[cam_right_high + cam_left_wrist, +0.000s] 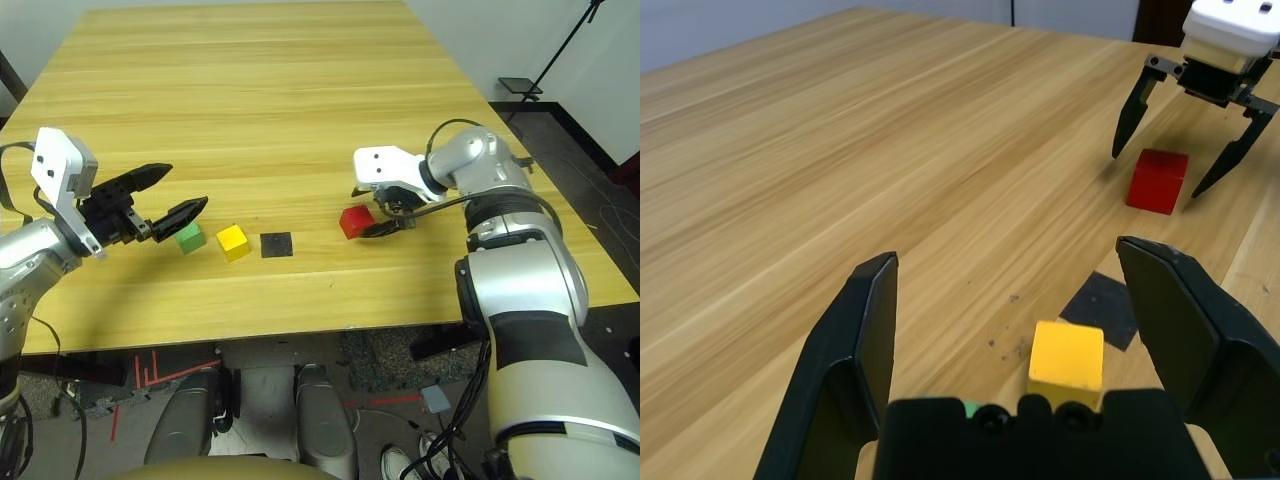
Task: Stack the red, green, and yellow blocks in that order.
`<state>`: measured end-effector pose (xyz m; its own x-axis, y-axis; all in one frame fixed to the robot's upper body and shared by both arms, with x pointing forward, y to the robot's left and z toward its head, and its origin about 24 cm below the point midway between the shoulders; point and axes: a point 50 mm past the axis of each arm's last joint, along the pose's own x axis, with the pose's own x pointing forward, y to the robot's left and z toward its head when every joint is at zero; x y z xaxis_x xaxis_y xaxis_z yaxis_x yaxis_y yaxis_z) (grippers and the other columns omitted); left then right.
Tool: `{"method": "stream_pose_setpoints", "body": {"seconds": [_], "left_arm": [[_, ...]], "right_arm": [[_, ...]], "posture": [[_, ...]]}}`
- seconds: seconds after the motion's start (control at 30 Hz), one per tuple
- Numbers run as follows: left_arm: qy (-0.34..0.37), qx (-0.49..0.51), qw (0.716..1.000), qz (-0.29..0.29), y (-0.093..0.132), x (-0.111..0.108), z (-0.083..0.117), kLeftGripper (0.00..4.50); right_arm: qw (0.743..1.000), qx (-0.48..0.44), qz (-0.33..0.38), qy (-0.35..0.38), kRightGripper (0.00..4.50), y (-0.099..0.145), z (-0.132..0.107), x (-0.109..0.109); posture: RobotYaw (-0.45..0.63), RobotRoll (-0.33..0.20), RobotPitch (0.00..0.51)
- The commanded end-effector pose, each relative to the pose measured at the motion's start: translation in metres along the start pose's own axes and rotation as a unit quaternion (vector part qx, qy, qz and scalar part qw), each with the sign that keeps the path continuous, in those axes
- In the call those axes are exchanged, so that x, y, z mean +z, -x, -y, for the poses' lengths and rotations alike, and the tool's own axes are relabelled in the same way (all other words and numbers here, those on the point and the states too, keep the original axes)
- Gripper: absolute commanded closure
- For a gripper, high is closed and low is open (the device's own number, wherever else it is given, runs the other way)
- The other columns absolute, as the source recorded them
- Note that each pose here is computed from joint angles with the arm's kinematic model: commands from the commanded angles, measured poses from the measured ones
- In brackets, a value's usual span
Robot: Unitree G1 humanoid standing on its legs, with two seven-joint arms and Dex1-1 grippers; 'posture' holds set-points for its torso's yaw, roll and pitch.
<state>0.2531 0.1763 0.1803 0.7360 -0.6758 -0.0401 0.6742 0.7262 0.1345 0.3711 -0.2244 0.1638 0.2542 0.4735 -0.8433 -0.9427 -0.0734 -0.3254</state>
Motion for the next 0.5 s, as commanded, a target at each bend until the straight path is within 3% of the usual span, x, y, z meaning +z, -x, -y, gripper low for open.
{"method": "stream_pose_setpoints", "body": {"seconds": [0.03, 0.07, 0.17, 0.27, 0.37, 0.5], "left_arm": [[0.005, 0.008, 1.000, -0.003, 0.005, -0.001, 0.004, 0.00], [0.006, 0.009, 1.000, -0.005, 0.005, -0.002, 0.005, 0.00], [0.006, 0.011, 1.000, -0.006, 0.006, -0.002, 0.005, 0.00], [0.004, 0.012, 1.000, -0.010, 0.007, -0.001, 0.005, 0.00], [0.004, 0.011, 1.000, -0.018, 0.007, -0.001, 0.004, 0.00], [0.013, 0.008, 0.999, -0.040, 0.001, -0.005, 0.003, 0.00]], "right_arm": [[1.000, -0.005, -0.015, 0.004, 0.40, -0.004, 0.001, 0.000], [1.000, -0.008, -0.018, 0.004, 0.55, -0.006, 0.001, 0.000], [1.000, -0.010, -0.029, 0.006, 1.57, -0.008, 0.002, 0.000], [1.000, -0.013, 0.018, -0.014, 2.44, -0.008, 0.008, 0.013], [0.993, -0.001, 0.102, -0.054, 2.45, -0.009, 0.020, 0.041], [0.990, 0.051, 0.115, -0.070, 2.45, -0.015, 0.027, 0.075]], "posture": [[0.47, -0.199, 0.089], [0.47, -0.199, 0.089], [0.48, -0.199, 0.091], [0.48, -0.203, 0.090], [0.47, -0.212, 0.086], [0.46, -0.227, 0.082]]}}
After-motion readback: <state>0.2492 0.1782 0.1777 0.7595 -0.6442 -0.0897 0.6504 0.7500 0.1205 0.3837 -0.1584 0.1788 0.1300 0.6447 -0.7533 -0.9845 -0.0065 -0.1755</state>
